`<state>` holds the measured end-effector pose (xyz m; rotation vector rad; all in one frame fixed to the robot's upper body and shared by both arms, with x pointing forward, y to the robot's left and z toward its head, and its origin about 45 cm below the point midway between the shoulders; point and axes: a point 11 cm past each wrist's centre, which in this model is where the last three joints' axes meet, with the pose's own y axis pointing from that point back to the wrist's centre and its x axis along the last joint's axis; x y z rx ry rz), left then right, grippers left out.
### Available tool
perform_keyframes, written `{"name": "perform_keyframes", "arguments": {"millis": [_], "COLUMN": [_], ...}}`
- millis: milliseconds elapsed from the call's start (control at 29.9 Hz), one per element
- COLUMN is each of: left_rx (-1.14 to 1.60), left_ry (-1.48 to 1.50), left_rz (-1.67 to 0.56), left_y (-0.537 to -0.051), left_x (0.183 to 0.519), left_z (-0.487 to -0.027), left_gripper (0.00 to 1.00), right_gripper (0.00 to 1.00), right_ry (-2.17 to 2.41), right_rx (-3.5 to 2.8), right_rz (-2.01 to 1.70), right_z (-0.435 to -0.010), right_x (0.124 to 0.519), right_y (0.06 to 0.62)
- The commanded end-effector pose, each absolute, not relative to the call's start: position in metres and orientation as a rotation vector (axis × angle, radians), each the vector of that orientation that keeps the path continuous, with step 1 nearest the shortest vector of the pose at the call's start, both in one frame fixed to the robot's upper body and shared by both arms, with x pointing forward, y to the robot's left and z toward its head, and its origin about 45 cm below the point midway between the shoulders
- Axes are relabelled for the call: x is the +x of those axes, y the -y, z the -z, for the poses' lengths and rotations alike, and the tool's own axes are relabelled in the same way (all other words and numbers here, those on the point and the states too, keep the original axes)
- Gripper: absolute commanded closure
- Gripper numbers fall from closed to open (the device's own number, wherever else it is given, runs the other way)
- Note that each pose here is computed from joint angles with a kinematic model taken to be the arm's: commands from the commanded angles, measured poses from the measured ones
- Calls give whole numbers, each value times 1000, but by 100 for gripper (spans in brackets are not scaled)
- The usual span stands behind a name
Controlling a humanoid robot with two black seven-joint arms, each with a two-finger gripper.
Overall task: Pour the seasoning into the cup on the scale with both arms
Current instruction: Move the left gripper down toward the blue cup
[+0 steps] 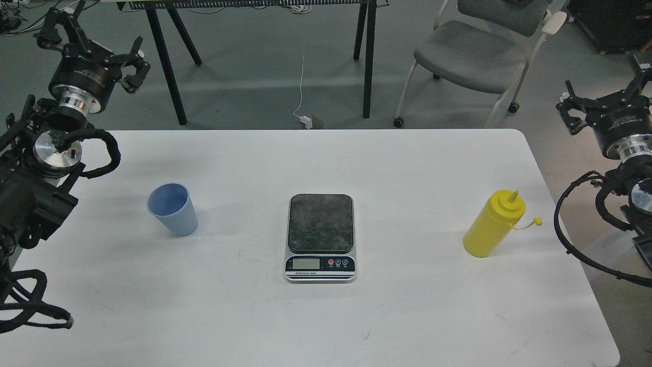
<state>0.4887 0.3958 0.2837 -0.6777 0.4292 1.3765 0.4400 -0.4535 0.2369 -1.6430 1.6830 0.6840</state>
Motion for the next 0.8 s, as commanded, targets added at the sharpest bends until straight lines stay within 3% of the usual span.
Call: {"name": "perform_keyframes", "arguments": {"millis": [0, 267, 468, 769], "left_rx": [-659, -574, -269, 321], "left_ry": [-425, -419, -271, 247], "left_rz": [-1379, -1336, -1181, -874], "left_y": [-396, -389, -383, -362], "left_x": [488, 483, 455, 404], "left_z": [-280, -278, -300, -328], "left_gripper": [1, 1, 1, 3], "right_gripper": [0, 0, 0, 0], "right_ry": [-1686, -1677, -1692, -1714], "right_rx": [-1648, -1656, -1649, -1634], "right_rz": [-686, -688, -696, -705], "right_z": [-236, -238, -232, -224], "right_x": [440, 441, 436, 429], "right_y": [453, 451, 455, 461]}}
